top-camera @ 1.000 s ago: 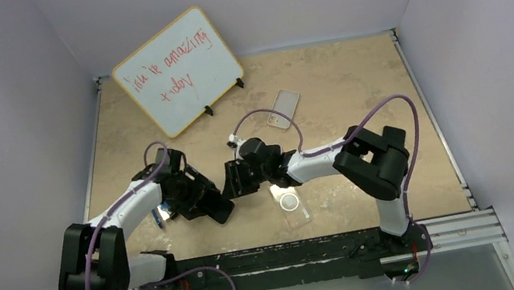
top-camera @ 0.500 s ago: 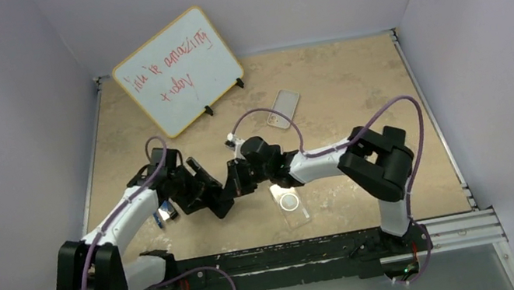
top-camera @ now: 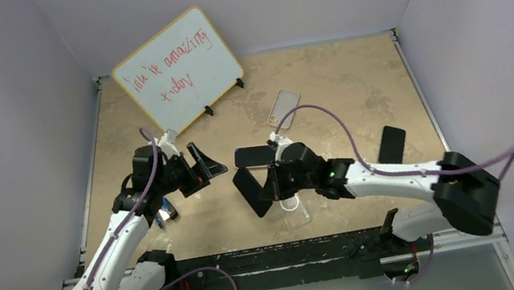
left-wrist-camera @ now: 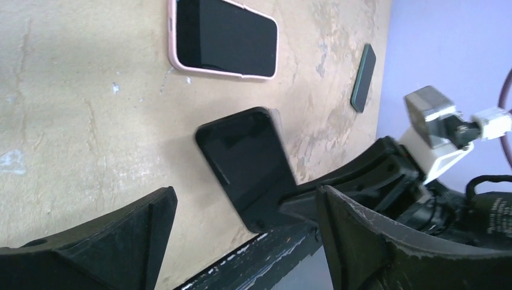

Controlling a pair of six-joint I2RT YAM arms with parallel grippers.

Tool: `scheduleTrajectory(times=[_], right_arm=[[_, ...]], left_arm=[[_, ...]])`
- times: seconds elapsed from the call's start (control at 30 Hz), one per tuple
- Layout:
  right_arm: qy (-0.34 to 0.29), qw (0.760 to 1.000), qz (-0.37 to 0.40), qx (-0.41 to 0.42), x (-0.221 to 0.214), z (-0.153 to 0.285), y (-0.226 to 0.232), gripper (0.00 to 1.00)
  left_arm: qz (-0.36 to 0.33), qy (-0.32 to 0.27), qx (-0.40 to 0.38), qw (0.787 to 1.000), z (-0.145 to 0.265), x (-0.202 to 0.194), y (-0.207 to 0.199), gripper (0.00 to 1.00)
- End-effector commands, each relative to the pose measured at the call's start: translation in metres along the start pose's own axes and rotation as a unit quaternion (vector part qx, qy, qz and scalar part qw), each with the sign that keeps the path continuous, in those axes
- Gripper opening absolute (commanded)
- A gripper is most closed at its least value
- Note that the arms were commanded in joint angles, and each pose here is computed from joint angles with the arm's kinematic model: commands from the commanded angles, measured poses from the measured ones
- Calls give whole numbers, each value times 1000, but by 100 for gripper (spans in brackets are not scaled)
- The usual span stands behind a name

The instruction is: Put the phone into the phone case

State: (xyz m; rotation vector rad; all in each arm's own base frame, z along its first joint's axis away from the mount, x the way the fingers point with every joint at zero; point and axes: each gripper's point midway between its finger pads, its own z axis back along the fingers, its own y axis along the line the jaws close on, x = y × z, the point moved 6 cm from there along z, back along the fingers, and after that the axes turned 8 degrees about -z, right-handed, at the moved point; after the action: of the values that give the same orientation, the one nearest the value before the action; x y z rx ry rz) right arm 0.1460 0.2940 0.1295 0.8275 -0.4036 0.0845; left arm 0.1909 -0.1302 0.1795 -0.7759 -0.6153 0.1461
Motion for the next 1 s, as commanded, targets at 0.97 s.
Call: scheduleTrajectory(times=[0.97], right_arm=[[-51, 993, -43, -94, -39, 66, -69, 0]], left_arm=[[-47, 112, -103, 987, -92, -67, -21, 67]])
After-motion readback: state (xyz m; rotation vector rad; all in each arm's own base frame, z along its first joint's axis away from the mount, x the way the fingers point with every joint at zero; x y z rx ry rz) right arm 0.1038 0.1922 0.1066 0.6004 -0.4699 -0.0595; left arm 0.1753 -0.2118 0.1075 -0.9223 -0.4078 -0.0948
